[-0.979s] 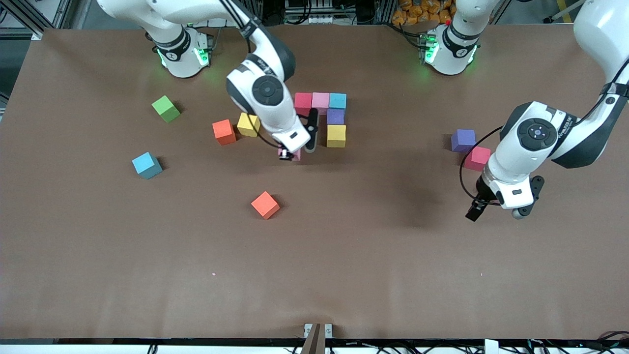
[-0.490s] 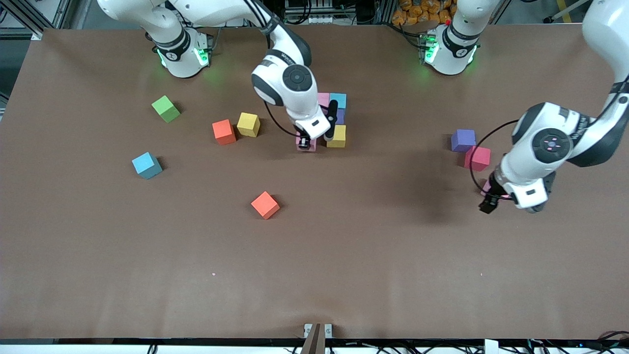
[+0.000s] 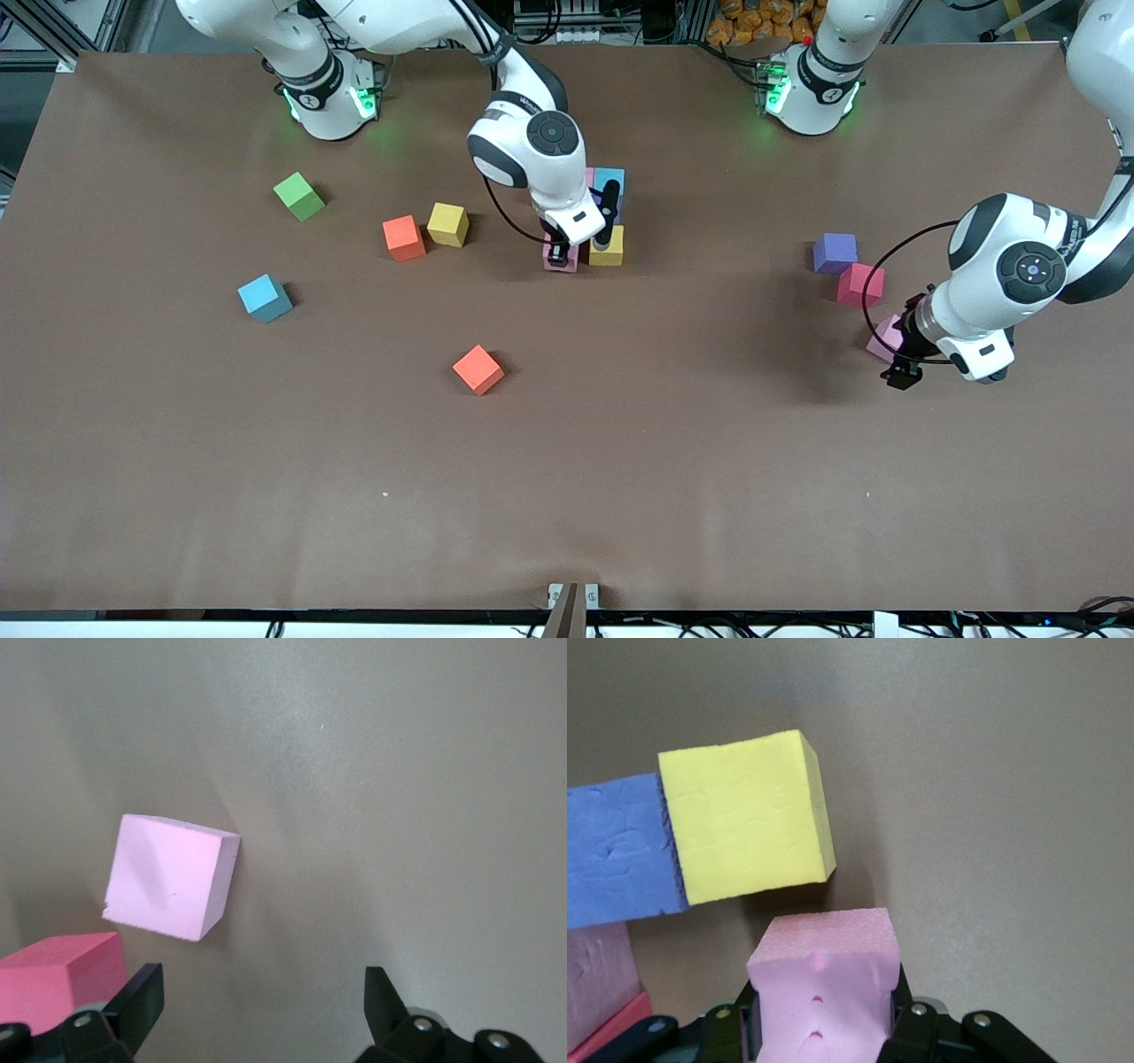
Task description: Form number 2 with 11 blocks
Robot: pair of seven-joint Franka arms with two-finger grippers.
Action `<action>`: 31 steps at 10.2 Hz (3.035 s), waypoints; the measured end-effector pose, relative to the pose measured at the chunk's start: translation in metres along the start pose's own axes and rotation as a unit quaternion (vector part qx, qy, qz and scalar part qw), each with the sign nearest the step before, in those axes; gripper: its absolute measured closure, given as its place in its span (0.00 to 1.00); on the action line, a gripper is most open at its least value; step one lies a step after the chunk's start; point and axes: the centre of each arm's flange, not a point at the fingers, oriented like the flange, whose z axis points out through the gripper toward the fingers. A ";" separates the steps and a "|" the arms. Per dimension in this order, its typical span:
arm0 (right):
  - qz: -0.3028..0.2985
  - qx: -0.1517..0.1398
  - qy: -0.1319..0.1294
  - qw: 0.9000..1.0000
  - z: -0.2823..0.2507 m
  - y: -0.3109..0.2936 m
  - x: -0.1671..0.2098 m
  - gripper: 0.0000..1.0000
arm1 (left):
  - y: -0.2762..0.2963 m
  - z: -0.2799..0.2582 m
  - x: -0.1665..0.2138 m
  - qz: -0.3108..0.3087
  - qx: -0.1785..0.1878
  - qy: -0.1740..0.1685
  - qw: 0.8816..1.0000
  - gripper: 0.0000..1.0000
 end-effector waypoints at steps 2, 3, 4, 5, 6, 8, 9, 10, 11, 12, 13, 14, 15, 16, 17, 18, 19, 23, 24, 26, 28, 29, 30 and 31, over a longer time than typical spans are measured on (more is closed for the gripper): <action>0.003 0.001 0.004 1.000 0.009 -0.008 0.004 0.45 | -0.010 0.016 0.004 0.012 -0.013 0.006 1.000 0.00; 0.002 0.001 0.004 1.000 0.011 -0.011 0.005 0.45 | -0.015 0.024 0.005 0.023 -0.013 0.007 1.000 0.00; 0.000 0.001 0.005 1.000 0.011 -0.013 0.006 0.45 | -0.020 0.031 0.007 0.048 -0.010 0.006 0.999 0.00; -0.001 0.001 0.005 1.000 0.010 -0.015 0.007 0.45 | -0.026 0.035 0.014 0.077 -0.007 0.005 0.997 0.00; -0.002 0.001 0.005 1.000 0.010 -0.017 0.008 0.45 | -0.032 0.038 0.022 0.101 -0.004 0.003 0.995 0.00; -0.004 0.002 0.006 1.000 0.010 -0.021 0.010 0.45 | -0.044 0.045 0.031 0.124 0.004 -0.002 0.992 0.00; -0.002 0.002 0.007 1.000 0.010 -0.022 0.010 0.45 | -0.048 0.048 0.032 0.127 0.007 -0.004 0.992 0.00; -0.002 0.002 0.006 1.000 0.010 -0.022 0.010 0.45 | -0.053 0.052 0.031 0.128 0.012 -0.008 0.992 0.00; -0.004 0.001 0.006 1.000 0.010 -0.022 0.010 0.45 | -0.059 0.057 0.030 0.127 0.017 -0.012 0.992 0.00; -0.006 -0.001 0.006 1.000 0.010 -0.022 0.011 0.45 | -0.066 0.061 0.031 0.124 0.022 -0.016 0.992 0.00; -0.009 -0.004 0.008 1.000 0.009 -0.022 0.011 0.45 | -0.070 0.064 0.032 0.123 0.025 -0.018 0.992 0.00; -0.011 -0.007 0.011 1.000 0.008 -0.022 0.012 0.45 | -0.072 0.066 0.031 0.123 0.027 -0.020 0.992 0.00; -0.011 -0.007 0.013 1.000 0.008 -0.022 0.012 0.44 | -0.072 0.066 0.030 0.124 0.028 -0.020 0.992 0.00; -0.011 -0.008 0.013 1.000 0.008 -0.022 0.012 0.42 | -0.074 0.067 0.029 0.125 0.029 -0.021 0.991 0.00; -0.011 -0.008 0.014 1.000 0.008 -0.022 0.013 0.39 | -0.074 0.067 0.027 0.127 0.030 -0.020 0.991 0.00; -0.011 -0.008 0.016 1.000 0.008 -0.022 0.013 0.28 | -0.074 0.064 0.023 0.132 0.029 -0.018 0.991 0.00; -0.011 -0.009 0.016 1.000 0.008 -0.022 0.013 0.15 | -0.071 0.060 0.015 0.140 0.027 -0.017 0.990 0.00; -0.011 -0.010 0.020 1.000 0.006 -0.021 0.014 0.00 | -0.072 0.047 -0.034 0.201 0.028 -0.012 0.979 0.00; -0.010 -0.012 0.021 1.000 0.004 -0.020 0.014 0.00 | -0.079 0.050 -0.048 0.232 0.035 -0.015 0.972 0.00; -0.009 -0.015 0.017 1.000 -0.007 -0.018 0.014 0.00 | -0.097 0.048 -0.068 0.278 0.039 -0.024 0.960 0.00; -0.011 -0.013 -0.009 1.000 -0.028 -0.023 0.011 0.00 | -0.116 0.041 -0.075 0.308 0.036 -0.032 0.950 0.00; -0.011 -0.015 -0.019 1.000 -0.041 -0.025 0.010 0.00 | -0.124 0.037 -0.070 0.320 0.034 -0.034 0.946 0.00; -0.007 -0.018 -0.024 1.000 -0.053 -0.021 0.006 0.00 | -0.133 0.037 -0.065 0.331 0.042 -0.037 0.942 0.00; 0.004 -0.021 -0.026 0.999 -0.064 -0.008 -0.001 0.00 | -0.140 0.039 -0.064 0.338 0.054 -0.040 0.939 0.00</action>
